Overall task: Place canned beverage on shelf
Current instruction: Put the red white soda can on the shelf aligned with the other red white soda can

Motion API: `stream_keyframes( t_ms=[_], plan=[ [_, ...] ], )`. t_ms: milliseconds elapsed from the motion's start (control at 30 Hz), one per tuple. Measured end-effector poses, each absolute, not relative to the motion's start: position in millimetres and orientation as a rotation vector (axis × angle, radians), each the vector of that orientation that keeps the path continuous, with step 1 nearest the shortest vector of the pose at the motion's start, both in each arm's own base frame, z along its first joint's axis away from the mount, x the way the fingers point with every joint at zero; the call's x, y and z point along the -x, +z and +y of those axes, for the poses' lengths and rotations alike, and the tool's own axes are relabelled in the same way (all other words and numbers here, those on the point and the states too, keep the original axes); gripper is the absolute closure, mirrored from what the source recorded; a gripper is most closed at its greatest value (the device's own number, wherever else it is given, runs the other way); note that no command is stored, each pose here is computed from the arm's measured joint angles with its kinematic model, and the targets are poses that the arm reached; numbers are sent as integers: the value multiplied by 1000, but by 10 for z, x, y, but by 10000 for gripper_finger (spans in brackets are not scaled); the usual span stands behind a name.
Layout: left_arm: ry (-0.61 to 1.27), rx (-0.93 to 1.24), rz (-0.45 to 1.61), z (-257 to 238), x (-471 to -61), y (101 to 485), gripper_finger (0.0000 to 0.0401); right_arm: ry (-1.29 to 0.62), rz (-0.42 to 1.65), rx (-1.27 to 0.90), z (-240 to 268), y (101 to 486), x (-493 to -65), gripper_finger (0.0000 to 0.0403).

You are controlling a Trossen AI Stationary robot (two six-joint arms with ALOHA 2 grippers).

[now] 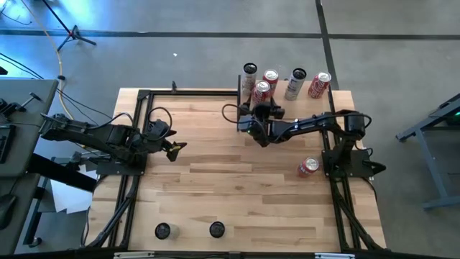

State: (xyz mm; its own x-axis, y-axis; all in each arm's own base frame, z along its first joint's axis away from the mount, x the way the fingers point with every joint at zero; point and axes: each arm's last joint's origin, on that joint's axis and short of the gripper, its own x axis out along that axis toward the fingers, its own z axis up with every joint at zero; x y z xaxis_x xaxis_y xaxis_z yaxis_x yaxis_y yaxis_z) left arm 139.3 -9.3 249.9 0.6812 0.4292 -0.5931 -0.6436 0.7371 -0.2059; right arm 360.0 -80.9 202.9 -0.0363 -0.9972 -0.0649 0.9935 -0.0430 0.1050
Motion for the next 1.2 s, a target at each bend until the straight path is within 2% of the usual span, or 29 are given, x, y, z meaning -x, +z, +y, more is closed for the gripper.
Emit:
stream_keyframes(
  t_ms=[700, 967, 1200],
  plan=[
    [622, 422, 546, -93, -1394, 2498, 64, -1594, -4, -169, -999, 2017, -3572, 10],
    [622, 422, 547, -93, -1394, 2498, 64, -1583, 2, -176, -1006, 2015, -3574, 37],
    [622, 422, 546, -93, -1394, 2499, 64, -1580, 4, -177, -1004, 2014, -3575, 76]
  ],
)
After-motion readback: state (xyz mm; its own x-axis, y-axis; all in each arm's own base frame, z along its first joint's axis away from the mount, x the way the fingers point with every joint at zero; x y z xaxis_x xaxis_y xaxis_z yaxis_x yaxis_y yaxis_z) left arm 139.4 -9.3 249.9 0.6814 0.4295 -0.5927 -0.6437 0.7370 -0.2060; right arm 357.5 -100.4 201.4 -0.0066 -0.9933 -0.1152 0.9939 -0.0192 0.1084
